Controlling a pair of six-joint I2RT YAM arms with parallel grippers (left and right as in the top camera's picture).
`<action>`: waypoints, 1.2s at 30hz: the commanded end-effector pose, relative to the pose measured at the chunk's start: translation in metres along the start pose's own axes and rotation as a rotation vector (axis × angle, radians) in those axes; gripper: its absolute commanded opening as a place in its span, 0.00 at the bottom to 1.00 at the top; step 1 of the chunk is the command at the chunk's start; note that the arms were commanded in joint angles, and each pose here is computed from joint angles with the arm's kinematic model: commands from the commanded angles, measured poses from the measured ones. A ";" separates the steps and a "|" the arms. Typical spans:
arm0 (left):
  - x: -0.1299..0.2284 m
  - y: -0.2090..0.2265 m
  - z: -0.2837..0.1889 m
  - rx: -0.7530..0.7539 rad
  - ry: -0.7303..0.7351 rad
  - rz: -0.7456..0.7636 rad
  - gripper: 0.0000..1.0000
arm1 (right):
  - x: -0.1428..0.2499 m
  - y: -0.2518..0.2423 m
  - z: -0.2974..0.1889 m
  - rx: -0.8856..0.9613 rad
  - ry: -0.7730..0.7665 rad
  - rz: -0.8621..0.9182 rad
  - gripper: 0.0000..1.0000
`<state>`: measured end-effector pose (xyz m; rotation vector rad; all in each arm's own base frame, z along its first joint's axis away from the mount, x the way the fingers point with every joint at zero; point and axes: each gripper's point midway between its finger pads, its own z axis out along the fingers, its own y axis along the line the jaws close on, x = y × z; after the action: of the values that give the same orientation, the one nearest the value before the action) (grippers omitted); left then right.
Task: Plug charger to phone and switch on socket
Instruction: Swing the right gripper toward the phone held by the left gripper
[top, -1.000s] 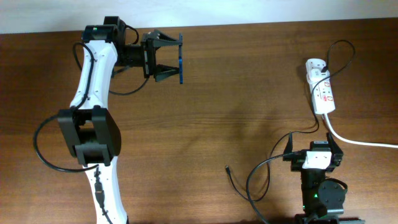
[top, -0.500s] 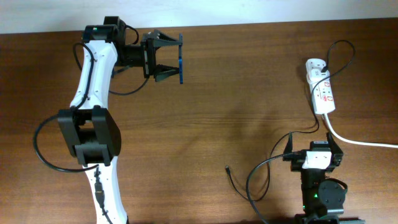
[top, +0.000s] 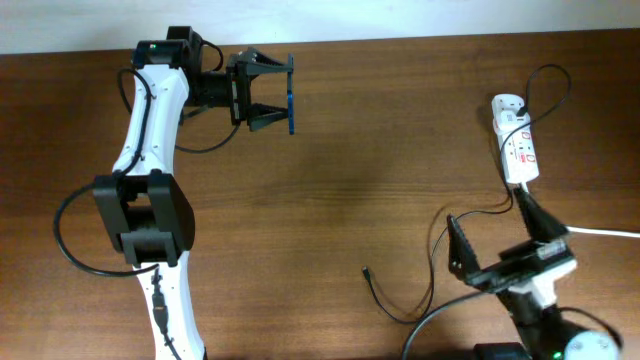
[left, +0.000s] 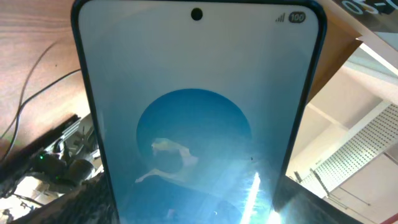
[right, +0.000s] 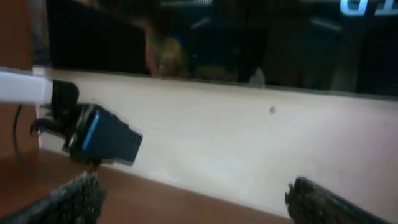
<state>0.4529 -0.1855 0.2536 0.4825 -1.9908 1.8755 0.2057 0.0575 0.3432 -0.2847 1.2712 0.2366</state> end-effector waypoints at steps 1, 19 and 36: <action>0.008 -0.017 -0.005 0.053 0.020 0.036 0.80 | -0.012 -0.007 0.022 -0.013 0.259 0.027 0.98; 0.011 -0.016 -0.006 0.053 0.019 -0.017 0.79 | 0.049 0.119 0.170 0.089 0.994 0.158 1.00; 0.012 -0.015 -0.007 0.054 0.017 -0.035 0.80 | 0.092 0.188 0.240 0.082 0.901 0.235 0.61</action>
<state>0.4483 -0.1827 0.2542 0.5448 -1.9493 1.8371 0.3831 0.3141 0.3059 -0.1803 2.2124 0.2820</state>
